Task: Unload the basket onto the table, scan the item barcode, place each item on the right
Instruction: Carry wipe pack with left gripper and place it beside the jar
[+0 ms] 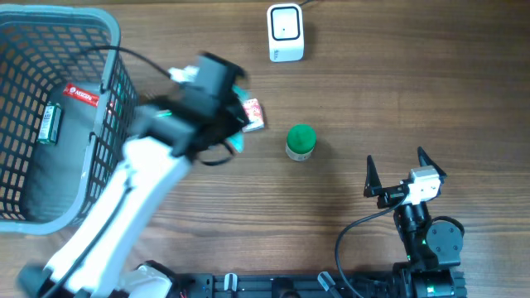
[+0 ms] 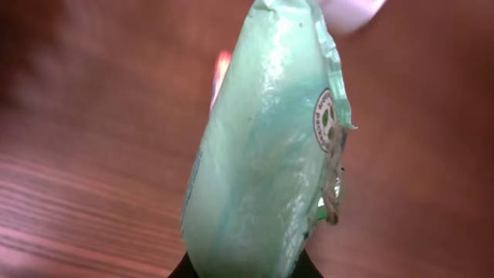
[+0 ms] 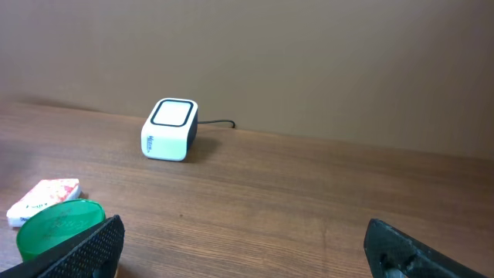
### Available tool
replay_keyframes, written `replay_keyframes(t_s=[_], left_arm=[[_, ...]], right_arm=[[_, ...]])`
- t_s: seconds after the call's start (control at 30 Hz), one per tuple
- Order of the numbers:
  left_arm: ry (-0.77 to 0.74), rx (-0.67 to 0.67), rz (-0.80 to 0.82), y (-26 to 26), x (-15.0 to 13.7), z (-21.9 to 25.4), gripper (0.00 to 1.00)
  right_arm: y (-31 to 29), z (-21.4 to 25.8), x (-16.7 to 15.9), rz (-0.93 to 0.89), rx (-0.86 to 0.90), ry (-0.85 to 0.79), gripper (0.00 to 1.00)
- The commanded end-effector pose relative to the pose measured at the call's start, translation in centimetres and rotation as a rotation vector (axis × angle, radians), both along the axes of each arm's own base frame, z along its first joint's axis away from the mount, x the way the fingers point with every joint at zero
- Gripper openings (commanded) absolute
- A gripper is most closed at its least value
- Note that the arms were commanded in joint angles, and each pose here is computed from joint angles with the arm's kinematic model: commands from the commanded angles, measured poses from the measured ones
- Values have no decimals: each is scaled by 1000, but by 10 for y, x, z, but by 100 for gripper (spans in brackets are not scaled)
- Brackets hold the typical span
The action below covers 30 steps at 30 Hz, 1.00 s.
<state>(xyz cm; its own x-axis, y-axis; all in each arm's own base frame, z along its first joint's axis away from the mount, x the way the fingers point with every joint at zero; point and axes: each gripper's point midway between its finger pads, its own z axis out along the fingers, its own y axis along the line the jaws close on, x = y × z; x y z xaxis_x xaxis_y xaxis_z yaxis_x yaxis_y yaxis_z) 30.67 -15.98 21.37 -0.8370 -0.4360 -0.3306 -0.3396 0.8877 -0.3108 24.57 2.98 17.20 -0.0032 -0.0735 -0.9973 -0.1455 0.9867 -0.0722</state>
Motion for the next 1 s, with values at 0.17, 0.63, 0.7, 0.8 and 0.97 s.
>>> replay_keyframes(t_s=[0.17,0.63,0.7,0.8,0.97], left_arm=[[241,135,-2,-43,-27,-128,7],[202,22,-13,-72,-7,-135,84],[160,16,-25,-65,0,-119,87],[36,13,-34,-47,16,-73,93],[-252,58,80,14,40,25,100]], right_arm=[[-1,1,0,-6,-5,-5,100],[-1,1,0,-6,-5,-5,100],[-1,1,0,-6,-5,-5,100],[-1,1,0,-6,-5,-5,100],[-1,1,0,-6,-5,-5,100]])
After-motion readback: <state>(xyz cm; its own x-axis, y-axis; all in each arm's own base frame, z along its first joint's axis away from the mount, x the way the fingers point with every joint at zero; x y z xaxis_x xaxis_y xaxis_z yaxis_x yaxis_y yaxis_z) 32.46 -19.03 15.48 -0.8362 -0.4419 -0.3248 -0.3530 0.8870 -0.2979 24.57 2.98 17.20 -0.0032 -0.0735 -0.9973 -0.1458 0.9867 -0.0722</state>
